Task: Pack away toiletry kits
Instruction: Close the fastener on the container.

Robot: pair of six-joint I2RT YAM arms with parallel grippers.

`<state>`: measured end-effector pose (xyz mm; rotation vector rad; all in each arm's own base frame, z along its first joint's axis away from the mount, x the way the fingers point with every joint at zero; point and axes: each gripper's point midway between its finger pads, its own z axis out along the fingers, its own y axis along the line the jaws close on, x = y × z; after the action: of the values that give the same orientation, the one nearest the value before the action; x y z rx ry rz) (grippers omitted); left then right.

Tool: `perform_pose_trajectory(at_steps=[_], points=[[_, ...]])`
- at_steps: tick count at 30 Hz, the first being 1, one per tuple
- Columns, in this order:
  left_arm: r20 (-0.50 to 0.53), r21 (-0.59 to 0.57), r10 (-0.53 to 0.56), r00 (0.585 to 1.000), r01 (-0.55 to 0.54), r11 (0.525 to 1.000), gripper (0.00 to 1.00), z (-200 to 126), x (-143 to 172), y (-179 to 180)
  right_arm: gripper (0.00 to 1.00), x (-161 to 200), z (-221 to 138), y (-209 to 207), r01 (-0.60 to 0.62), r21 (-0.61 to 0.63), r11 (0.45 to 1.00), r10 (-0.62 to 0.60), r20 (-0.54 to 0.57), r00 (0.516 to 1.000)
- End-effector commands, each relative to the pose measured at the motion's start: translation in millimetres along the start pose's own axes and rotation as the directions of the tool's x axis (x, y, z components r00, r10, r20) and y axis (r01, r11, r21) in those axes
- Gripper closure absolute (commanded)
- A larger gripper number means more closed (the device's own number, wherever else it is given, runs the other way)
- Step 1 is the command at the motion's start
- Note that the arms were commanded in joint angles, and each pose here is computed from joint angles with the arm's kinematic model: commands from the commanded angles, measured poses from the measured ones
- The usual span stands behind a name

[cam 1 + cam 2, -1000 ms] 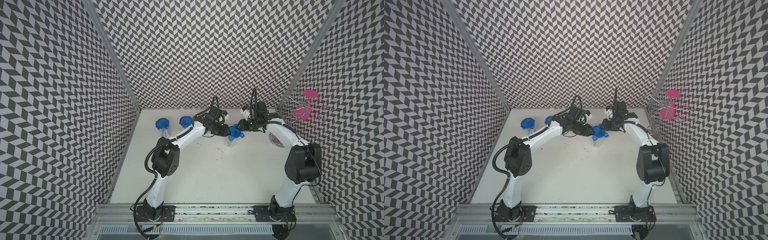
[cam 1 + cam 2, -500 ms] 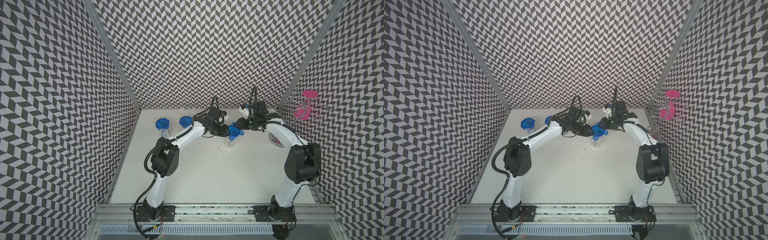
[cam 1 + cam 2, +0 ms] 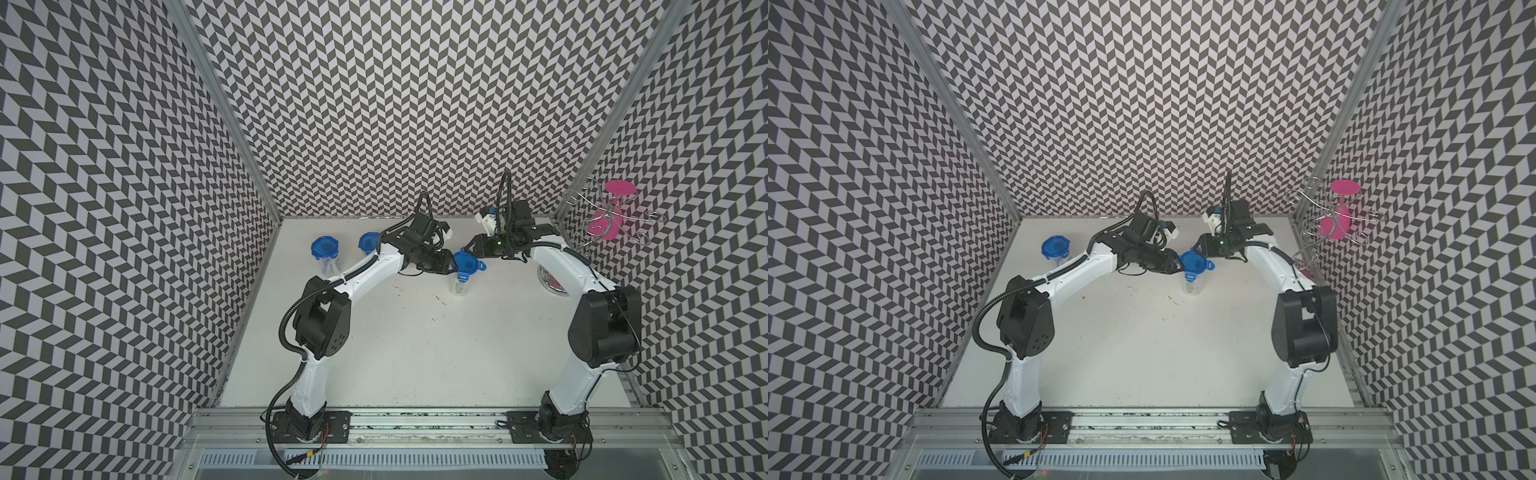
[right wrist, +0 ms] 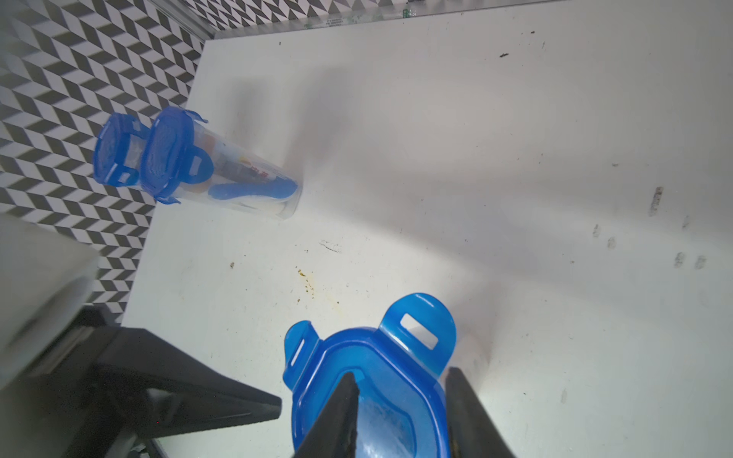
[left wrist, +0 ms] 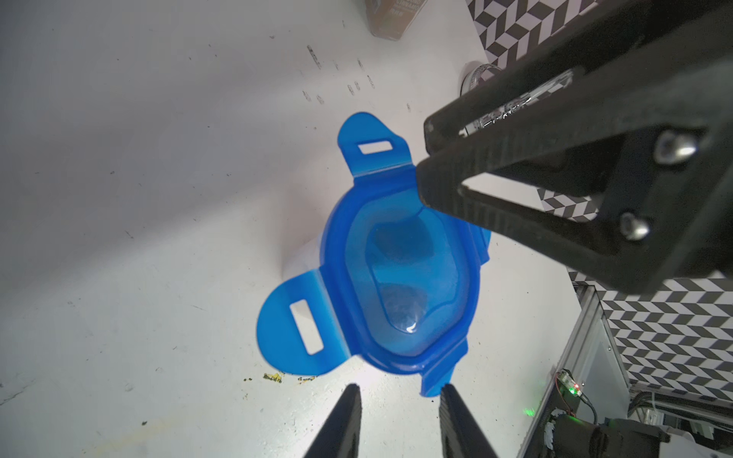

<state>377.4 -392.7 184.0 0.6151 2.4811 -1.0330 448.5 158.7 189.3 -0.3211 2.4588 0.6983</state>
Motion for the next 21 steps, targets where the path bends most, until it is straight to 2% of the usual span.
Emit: perform_pose_trajectory(at_steps=[1, 4, 13, 21], points=[[0.073, 0.055, 0.034, 0.997, -0.038, 0.998, 0.62, -30.3, -23.9, -24.3, 0.57, -21.6, -30.3, 4.1, 0.058, 0.072, 0.996, -0.063, 0.074, 0.995], [0.088, 0.036, 0.022, 0.996, -0.026, 0.999, 0.60, -36.5, -31.0, -14.1, 0.55, -15.6, -43.4, 1.0, 0.044, 0.094, 0.995, -0.052, 0.084, 0.995], [0.118, -0.082, 0.019, 0.993, -0.010, 0.997, 0.46, -26.0, -65.9, 18.9, 0.58, 52.1, -45.6, -13.4, -0.012, 0.135, 0.991, 0.013, -0.012, 1.000], [0.133, -0.108, 0.007, 0.991, 0.008, 0.994, 0.47, -9.6, -73.6, 27.6, 0.59, 67.9, -33.1, -22.6, -0.044, 0.145, 0.988, 0.051, -0.044, 0.998]])
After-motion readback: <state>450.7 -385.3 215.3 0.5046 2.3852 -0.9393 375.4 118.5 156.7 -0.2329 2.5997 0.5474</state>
